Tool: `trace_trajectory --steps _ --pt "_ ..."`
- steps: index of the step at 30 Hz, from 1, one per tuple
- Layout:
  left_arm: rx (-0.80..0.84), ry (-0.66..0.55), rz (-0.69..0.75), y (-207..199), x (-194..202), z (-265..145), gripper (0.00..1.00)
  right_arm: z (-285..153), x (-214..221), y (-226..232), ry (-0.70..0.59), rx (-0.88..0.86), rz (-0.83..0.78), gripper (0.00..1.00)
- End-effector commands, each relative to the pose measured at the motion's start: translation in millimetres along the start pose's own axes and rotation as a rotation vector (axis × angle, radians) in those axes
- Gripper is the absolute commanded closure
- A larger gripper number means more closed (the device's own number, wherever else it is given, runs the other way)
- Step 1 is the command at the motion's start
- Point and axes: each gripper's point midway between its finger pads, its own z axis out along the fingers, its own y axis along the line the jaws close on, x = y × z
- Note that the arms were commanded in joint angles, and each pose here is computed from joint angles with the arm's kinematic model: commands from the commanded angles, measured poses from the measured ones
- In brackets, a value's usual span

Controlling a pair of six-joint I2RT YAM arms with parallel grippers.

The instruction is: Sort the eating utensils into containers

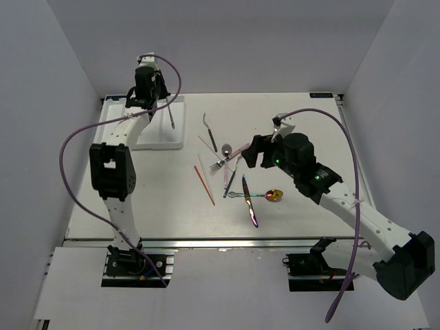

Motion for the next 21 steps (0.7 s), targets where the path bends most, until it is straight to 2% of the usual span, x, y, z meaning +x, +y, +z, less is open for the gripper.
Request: trace_trajectory --steps 1,6,12,15,16,19,21 --pt "0.139 -0.015 0.074 -23 -11 26 1.00 -6 9 -4 0.010 -0.009 -0.030 0.11" --pt "0.135 0.013 0.072 -16 14 56 1.00 0 20 3 0.050 -0.053 -0.029 0.11" --pt "0.082 0.062 0.049 -1 45 59 1.00 12 23 0 0.076 -0.033 -0.034 0.11" --pt "0.024 0.105 0.034 11 58 60 0.89 17 21 -2 0.083 -0.021 -0.037 0.11" --pt "0.016 0.115 0.028 13 62 61 0.82 18 20 -1 0.087 -0.024 -0.038 0.11" --pt "-0.020 0.140 0.008 20 69 61 0.77 20 18 -2 0.086 -0.016 -0.041 0.11" --pt "-0.030 0.147 -0.017 23 71 59 0.65 20 17 -4 0.085 -0.006 -0.046 0.11"
